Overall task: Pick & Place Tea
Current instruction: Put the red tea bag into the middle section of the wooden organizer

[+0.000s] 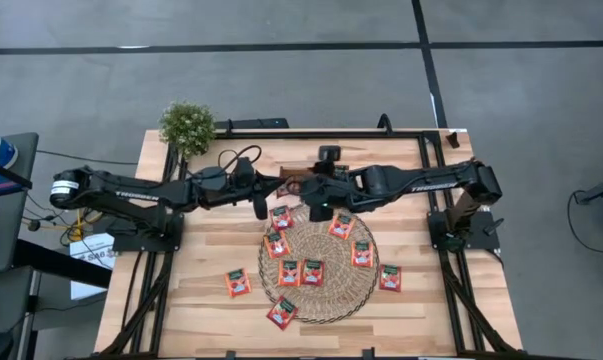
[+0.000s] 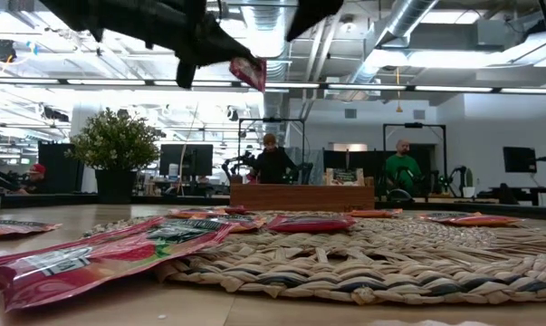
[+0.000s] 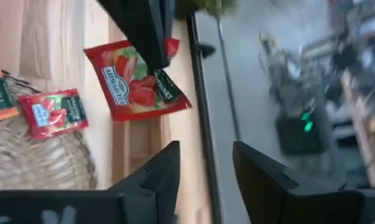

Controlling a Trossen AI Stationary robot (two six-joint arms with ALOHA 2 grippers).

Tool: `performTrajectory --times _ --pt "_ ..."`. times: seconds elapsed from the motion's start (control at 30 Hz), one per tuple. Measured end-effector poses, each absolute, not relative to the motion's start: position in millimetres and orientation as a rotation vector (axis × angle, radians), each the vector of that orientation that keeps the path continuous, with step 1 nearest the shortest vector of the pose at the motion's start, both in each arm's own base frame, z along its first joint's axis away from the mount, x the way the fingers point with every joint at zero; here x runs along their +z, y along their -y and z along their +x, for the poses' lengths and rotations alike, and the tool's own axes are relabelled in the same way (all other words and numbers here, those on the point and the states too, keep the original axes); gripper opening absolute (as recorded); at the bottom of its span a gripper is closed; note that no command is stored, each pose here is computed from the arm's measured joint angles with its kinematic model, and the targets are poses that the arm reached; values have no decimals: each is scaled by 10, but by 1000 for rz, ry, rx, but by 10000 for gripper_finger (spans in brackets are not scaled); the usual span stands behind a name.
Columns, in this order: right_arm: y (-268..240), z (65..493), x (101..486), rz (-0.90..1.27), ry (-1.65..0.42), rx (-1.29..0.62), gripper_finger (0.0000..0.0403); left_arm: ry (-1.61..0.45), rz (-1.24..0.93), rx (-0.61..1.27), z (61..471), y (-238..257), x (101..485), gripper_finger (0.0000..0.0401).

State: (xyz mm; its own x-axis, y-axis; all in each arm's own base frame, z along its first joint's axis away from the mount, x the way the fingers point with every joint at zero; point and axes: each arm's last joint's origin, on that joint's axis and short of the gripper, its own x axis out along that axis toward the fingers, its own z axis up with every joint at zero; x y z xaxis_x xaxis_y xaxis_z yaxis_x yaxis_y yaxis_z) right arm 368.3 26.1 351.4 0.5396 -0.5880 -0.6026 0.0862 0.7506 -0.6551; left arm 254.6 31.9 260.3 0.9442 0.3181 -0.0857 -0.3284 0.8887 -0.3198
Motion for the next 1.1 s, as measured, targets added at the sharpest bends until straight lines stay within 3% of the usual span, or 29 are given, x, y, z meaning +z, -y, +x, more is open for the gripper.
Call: performTrajectory --times 0.33,0.63,0.87,1.1 --pt "-187 3299 3342 -365 -1192 -540 130 47 -401 164 2926 -700 2195 0" --pt "-333 3280 3200 -333 -1208 -517 121 7 -418 197 3211 -1027 1719 0" --pt "-415 3270 3184 -319 -1194 -519 122 7 -360 221 3469 -1227 1731 0" --pt "-436 3268 3185 -318 -1189 -520 121 -152 -348 302 3516 -1355 1673 0"
